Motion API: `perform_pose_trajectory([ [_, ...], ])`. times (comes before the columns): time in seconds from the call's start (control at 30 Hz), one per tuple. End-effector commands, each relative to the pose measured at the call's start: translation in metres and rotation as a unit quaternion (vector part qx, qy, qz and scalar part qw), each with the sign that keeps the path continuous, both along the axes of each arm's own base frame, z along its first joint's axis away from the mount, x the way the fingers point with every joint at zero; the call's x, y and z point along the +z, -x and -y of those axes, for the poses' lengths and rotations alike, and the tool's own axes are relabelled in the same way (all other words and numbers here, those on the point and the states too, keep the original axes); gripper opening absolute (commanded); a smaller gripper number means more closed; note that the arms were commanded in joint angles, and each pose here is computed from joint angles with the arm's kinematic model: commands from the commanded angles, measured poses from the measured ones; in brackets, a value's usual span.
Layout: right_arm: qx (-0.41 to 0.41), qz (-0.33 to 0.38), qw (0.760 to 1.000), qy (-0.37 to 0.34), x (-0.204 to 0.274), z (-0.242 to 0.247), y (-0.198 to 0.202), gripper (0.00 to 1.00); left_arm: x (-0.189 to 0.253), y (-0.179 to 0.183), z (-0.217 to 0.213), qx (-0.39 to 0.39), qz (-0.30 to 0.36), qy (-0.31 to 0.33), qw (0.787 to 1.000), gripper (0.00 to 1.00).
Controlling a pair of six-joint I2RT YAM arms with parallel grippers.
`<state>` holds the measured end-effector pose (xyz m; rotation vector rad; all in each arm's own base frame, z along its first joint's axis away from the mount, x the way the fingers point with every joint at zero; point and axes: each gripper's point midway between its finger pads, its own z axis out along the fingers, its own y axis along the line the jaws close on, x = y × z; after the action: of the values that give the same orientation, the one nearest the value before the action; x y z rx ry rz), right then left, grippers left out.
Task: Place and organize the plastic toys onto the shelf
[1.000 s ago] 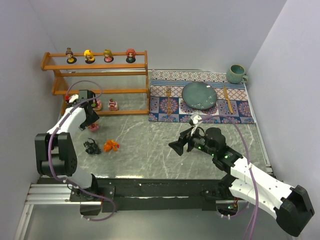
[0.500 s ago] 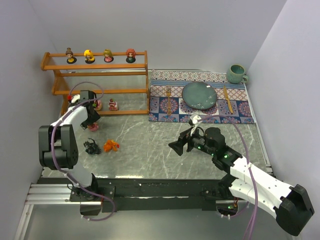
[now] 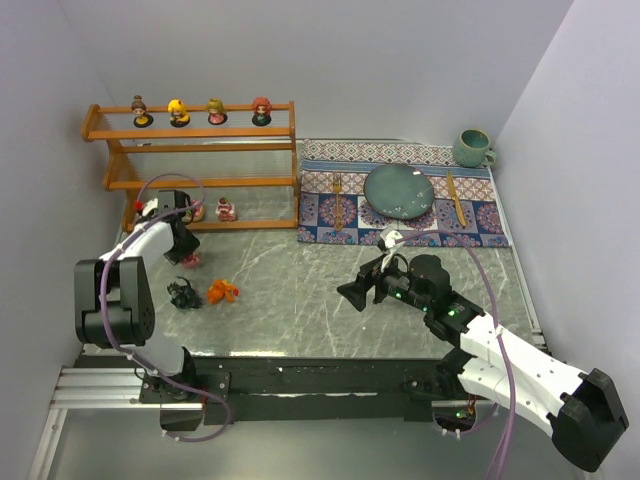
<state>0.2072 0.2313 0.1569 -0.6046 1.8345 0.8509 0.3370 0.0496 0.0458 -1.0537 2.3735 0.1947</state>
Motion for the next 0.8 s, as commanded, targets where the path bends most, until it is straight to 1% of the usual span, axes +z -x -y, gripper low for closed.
perform_pose_trajectory([
  [0.0, 0.002, 0.022, 1.0, -0.014, 0.012, -0.003, -0.004, 0.96, 0.006, 0.014, 0.021, -0.011, 0.017, 0.052, 0.998, 0.33],
  [0.03, 0.003, 0.019, 1.0, -0.015, 0.012, -0.004, -0.004, 0.96, 0.004, 0.019, 0.025, -0.016, 0.017, 0.061, 0.998, 0.32],
  [0.07, 0.004, 0.02, 1.0, -0.017, 0.013, -0.004, -0.004, 0.96, 0.01, 0.017, 0.028, -0.02, 0.032, 0.066, 0.997, 0.27],
  [0.1, 0.006, 0.019, 1.0, -0.017, 0.012, -0.005, -0.003, 0.96, 0.009, 0.02, 0.03, -0.021, 0.033, 0.071, 0.997, 0.22],
  [0.23, 0.01, 0.019, 0.999, -0.024, 0.015, -0.007, -0.002, 0.96, 0.018, 0.018, 0.051, -0.05, 0.064, 0.103, 0.991, 0.19],
  [0.27, 0.011, 0.018, 0.999, -0.026, 0.016, -0.007, -0.002, 0.96, 0.025, 0.016, 0.056, -0.059, 0.078, 0.107, 0.989, 0.14],
  [0.33, 0.013, 0.017, 0.999, -0.03, 0.017, -0.008, -0.001, 0.96, 0.037, 0.011, 0.063, -0.071, 0.104, 0.111, 0.986, 0.13],
  [0.4, 0.017, 0.015, 0.999, -0.035, 0.019, -0.01, 0.0, 0.96, 0.046, 0.006, 0.08, -0.096, 0.126, 0.122, 0.98, 0.13],
  [0.47, 0.02, 0.014, 0.999, -0.038, 0.02, -0.011, 0.001, 0.96, 0.06, 0.002, 0.094, -0.12, 0.155, 0.13, 0.972, 0.06],
  [0.53, 0.023, 0.012, 0.999, -0.042, 0.021, -0.012, 0.002, 0.96, 0.076, -0.003, 0.109, -0.142, 0.193, 0.137, 0.961, 0.06],
  [0.6, 0.027, 0.011, 0.998, -0.05, 0.024, -0.015, 0.002, 0.96, 0.085, -0.004, 0.122, -0.16, 0.217, 0.141, 0.953, 0.06],
  [0.63, 0.028, 0.009, 0.998, -0.053, 0.026, -0.016, 0.001, 0.96, 0.097, -0.005, 0.139, -0.18, 0.241, 0.15, 0.942, 0.06],
  [0.67, 0.031, 0.013, 0.998, -0.062, 0.033, -0.019, 0.001, 0.96, 0.102, -0.005, 0.147, -0.188, 0.251, 0.155, 0.937, 0.06],
  [0.7, 0.035, 0.009, 0.997, -0.064, 0.032, -0.021, 0.0, 0.96, 0.108, -0.001, 0.165, -0.207, 0.26, 0.166, 0.928, 0.06],
  [0.73, 0.038, 0.008, 0.997, -0.068, 0.034, -0.024, 0.0, 0.96, 0.118, -0.003, 0.174, -0.212, 0.279, 0.175, 0.92, 0.07],
  [0.77, 0.039, 0.009, 0.996, -0.077, 0.041, -0.026, -0.002, 0.96, 0.12, -0.002, 0.18, -0.215, 0.282, 0.177, 0.918, 0.08],
])
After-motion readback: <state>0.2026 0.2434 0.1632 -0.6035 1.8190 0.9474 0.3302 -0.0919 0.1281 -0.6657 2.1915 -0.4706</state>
